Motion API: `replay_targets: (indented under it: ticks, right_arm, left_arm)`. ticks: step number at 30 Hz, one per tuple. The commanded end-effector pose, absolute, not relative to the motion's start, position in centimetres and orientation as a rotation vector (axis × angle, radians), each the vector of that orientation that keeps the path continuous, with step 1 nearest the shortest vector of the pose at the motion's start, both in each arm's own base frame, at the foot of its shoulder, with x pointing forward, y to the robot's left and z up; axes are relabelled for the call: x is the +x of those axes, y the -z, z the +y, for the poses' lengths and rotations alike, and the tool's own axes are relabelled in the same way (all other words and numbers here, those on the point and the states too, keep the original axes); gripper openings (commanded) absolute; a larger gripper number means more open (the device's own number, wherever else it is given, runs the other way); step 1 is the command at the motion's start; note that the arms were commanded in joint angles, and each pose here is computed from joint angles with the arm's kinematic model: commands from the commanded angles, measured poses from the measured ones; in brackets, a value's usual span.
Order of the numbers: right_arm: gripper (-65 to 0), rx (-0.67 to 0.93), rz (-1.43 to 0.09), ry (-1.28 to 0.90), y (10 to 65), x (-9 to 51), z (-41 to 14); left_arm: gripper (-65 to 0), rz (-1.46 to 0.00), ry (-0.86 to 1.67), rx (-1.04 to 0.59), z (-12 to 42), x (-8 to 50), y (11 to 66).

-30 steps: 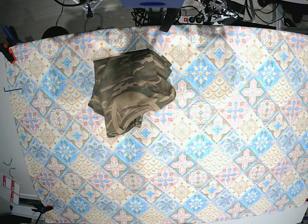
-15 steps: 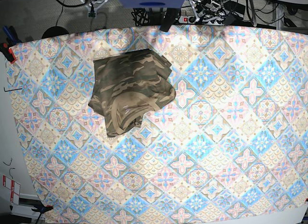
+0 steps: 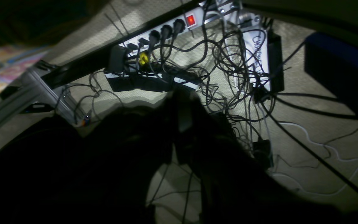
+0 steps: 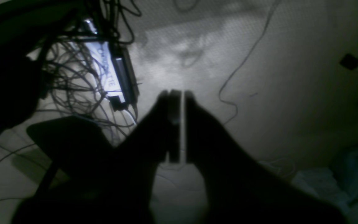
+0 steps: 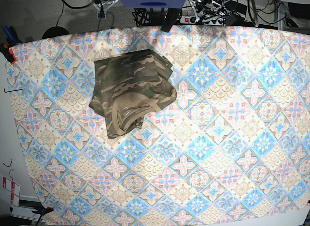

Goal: Fold the T-shirt properly

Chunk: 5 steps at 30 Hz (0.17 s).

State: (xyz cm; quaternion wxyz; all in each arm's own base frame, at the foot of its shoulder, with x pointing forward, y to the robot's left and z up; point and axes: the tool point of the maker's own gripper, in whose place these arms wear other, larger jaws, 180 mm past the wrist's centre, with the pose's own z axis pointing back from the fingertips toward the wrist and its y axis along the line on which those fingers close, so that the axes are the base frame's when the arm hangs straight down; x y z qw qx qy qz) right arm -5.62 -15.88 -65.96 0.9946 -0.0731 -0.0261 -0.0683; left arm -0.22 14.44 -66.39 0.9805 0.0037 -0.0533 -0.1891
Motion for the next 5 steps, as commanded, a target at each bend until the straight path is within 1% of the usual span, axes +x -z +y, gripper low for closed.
replay_targets:
  ticks: [1,5]
  right_arm:
    - [-63.1,-0.158,-0.061,0.139,65.9,-5.3,-16.4]
    - [-63.1,-0.197,-0.084,0.132,65.8,-3.6,-19.2]
  left_arm:
    - [-65.0,-0.121,0.378,0.014,14.6,0.5,66.4]
    - [-65.0,-0.124,0.378,0.014,14.6,0.7,66.4]
